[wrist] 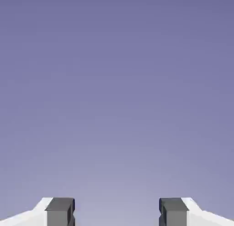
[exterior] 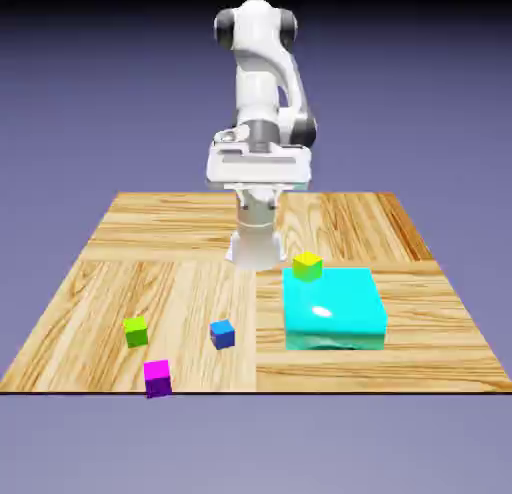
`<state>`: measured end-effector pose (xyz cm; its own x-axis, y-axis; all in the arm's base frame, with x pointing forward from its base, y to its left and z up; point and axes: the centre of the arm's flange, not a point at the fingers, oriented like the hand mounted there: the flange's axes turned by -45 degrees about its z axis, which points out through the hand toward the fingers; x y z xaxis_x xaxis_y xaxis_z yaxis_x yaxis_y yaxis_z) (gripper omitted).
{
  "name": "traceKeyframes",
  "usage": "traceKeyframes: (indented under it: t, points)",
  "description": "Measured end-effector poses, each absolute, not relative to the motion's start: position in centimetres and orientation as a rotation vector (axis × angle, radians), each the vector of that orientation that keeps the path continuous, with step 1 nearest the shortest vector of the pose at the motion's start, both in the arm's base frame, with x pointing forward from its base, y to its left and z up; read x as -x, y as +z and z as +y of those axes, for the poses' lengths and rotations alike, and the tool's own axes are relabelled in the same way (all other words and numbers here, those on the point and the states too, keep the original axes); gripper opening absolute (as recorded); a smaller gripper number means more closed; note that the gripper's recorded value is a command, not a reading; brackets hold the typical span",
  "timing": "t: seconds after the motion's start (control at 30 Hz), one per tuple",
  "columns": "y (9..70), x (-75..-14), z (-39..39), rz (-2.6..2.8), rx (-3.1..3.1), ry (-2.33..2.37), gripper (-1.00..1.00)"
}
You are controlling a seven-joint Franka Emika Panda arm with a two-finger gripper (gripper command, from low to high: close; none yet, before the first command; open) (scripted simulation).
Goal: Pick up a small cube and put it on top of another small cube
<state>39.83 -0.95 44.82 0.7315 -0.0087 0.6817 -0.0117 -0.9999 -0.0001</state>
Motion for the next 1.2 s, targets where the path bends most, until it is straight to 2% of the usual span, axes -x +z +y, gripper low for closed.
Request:
traceKeyframes:
  t: [0.37,0.73,0.8,0.93,0.97,1.03,1.2]
  points:
    - [33.6,-43.8,-15.4,-0.961,-3.003,0.517,0.0]
    - [20.0,-39.2,-29.6,-1.839,-2.638,-0.135,0.0]
    - [19.2,-38.7,-30.4,-1.884,-2.604,-0.172,0.0]
    - [13.5,-38.6,-29.9,-1.883,-2.605,-0.171,0.0]
    - [12.3,-38.5,-29.8,-1.884,-2.604,-0.172,-1.0]
    - [12.3,-38.5,-29.8,-1.884,-2.604,-0.172,-1.0]
    - [19.3,-39.0,-30.3,-1.878,-2.61,-0.171,-1.0]
